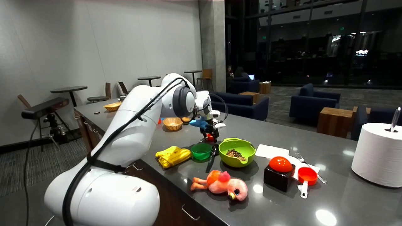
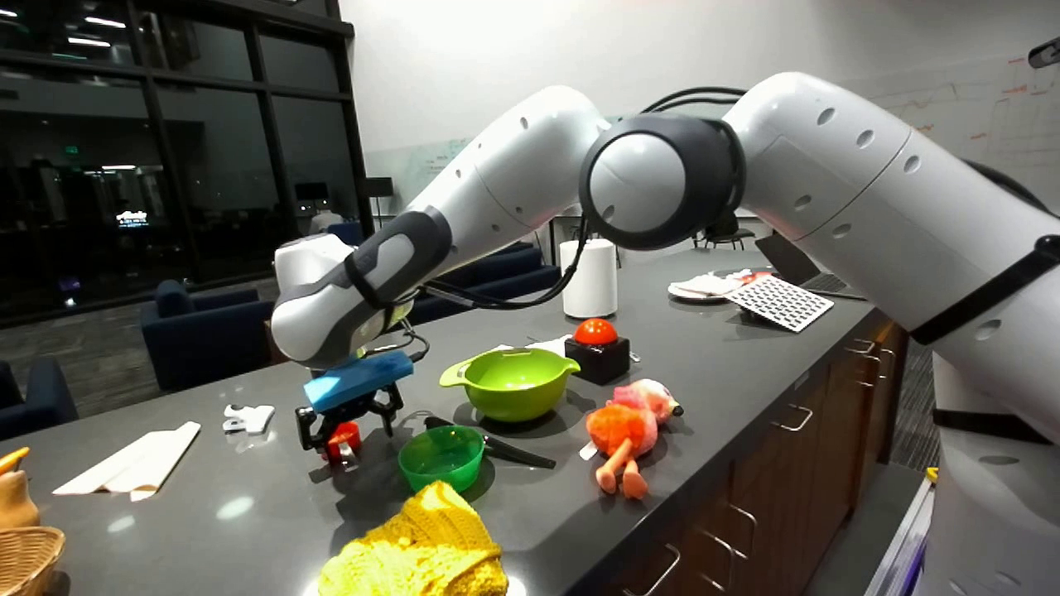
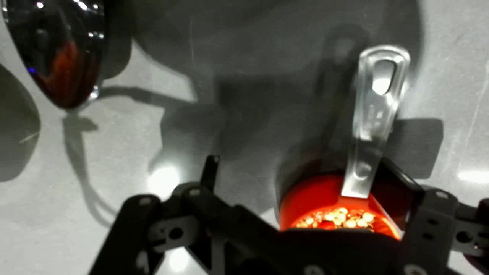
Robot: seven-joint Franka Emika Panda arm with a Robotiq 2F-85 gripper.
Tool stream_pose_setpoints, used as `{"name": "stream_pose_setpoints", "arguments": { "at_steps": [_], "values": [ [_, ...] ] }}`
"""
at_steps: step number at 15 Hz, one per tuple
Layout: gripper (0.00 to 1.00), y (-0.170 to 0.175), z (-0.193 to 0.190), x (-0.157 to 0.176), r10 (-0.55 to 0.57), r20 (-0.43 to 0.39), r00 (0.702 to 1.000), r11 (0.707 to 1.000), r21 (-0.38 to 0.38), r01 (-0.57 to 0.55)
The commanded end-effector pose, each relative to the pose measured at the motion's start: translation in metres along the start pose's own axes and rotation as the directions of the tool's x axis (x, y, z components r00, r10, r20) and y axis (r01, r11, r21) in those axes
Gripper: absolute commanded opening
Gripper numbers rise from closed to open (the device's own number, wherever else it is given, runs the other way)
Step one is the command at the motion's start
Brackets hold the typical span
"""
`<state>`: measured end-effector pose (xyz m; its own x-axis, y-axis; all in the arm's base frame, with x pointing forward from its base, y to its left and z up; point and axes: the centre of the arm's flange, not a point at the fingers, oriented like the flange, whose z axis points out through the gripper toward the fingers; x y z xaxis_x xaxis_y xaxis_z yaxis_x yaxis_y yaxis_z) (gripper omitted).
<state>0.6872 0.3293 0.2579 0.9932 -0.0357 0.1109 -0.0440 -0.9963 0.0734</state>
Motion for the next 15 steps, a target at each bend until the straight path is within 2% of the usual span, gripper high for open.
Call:
{"name": "stream_pose_setpoints", "arguments": {
  "at_steps": [1, 7, 13, 14, 15],
  "values": [
    [1.00, 0.012, -0.017, -0.023, 0.036, -0.011, 0.999, 0.999, -0.010, -0.036],
    [1.00, 0.003, -0.014, -0.034, 0.068, 0.011, 0.998, 0.995, 0.078, -0.068],
    [1.00, -0.004, -0.002, -0.040, 0.071, 0.022, 0.997, 0.993, 0.092, -0.073],
    [0.75, -0.004, -0.001, -0.040, 0.070, 0.024, 0.997, 0.993, 0.091, -0.072],
    [0.74, -0.004, -0.001, -0.040, 0.069, 0.024, 0.997, 0.993, 0.091, -0.071]
  ]
}}
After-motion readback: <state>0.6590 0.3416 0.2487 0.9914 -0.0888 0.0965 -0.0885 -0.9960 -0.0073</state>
